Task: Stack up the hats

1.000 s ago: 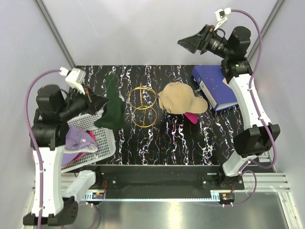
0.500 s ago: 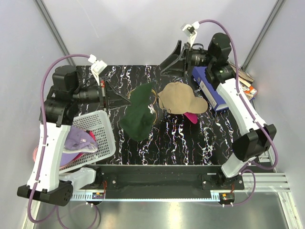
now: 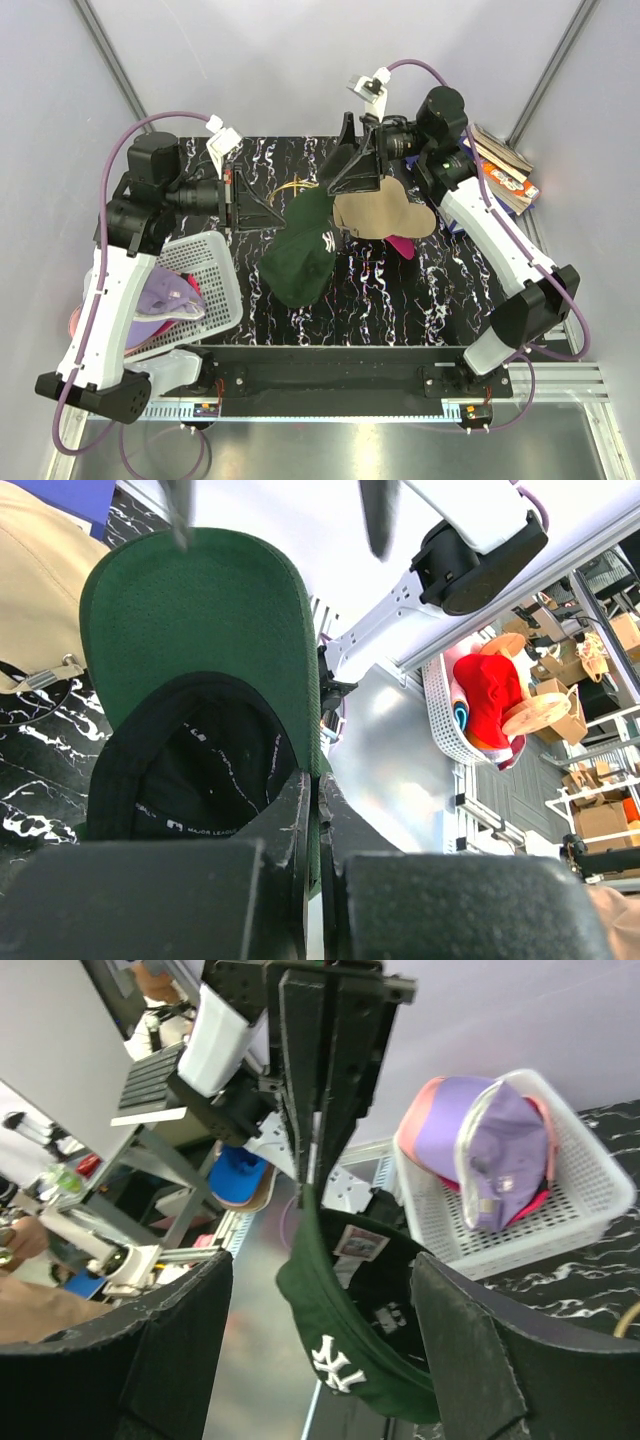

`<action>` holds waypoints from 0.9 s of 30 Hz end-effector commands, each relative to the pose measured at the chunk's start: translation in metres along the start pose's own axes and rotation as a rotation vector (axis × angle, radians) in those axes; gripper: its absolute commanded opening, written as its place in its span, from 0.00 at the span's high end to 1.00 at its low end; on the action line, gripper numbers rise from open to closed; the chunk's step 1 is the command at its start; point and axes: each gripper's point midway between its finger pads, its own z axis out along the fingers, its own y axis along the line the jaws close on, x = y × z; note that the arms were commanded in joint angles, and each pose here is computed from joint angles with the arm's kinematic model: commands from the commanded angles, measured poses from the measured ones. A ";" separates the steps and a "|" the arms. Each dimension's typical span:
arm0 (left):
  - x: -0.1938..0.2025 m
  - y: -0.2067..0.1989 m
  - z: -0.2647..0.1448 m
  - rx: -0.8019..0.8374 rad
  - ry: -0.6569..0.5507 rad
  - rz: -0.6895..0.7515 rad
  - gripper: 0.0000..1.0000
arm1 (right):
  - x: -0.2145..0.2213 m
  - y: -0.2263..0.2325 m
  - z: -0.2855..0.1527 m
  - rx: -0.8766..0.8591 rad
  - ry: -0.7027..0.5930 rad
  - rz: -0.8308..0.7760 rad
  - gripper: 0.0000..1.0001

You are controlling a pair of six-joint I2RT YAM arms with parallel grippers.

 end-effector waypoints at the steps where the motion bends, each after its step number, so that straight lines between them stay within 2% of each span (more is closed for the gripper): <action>1: -0.018 -0.017 0.000 0.060 -0.017 0.095 1.00 | 0.004 0.042 0.001 -0.082 0.051 -0.034 0.21; 4: -0.024 -0.016 0.000 0.061 -0.019 0.112 1.00 | 0.012 0.043 0.003 -0.092 0.065 -0.002 0.26; 9: -0.028 -0.011 0.003 0.058 -0.018 0.121 1.00 | 0.021 0.044 0.007 -0.113 0.091 0.041 0.44; 18: -0.039 -0.003 0.006 0.046 -0.026 0.152 1.00 | 0.036 0.041 0.006 -0.119 0.119 0.129 0.66; 19: -0.039 -0.001 0.007 0.046 -0.025 0.150 1.00 | 0.037 0.040 0.006 -0.118 0.122 0.146 0.82; 20: -0.042 -0.002 0.007 0.047 -0.030 0.158 1.00 | 0.039 0.037 0.007 -0.113 0.121 0.164 0.93; 21: -0.043 0.000 0.008 0.046 -0.031 0.158 1.00 | 0.039 0.035 0.008 -0.106 0.116 0.173 1.00; 23: -0.047 0.005 0.009 0.024 -0.044 0.167 0.97 | 0.038 0.026 0.010 -0.070 0.087 0.186 1.00; 24: -0.049 0.011 0.010 -0.009 -0.055 0.164 0.84 | 0.035 0.024 0.010 -0.052 0.070 0.180 1.00; 27: -0.060 0.028 0.009 -0.105 -0.097 0.183 0.26 | 0.016 0.008 0.006 0.064 -0.032 0.181 1.00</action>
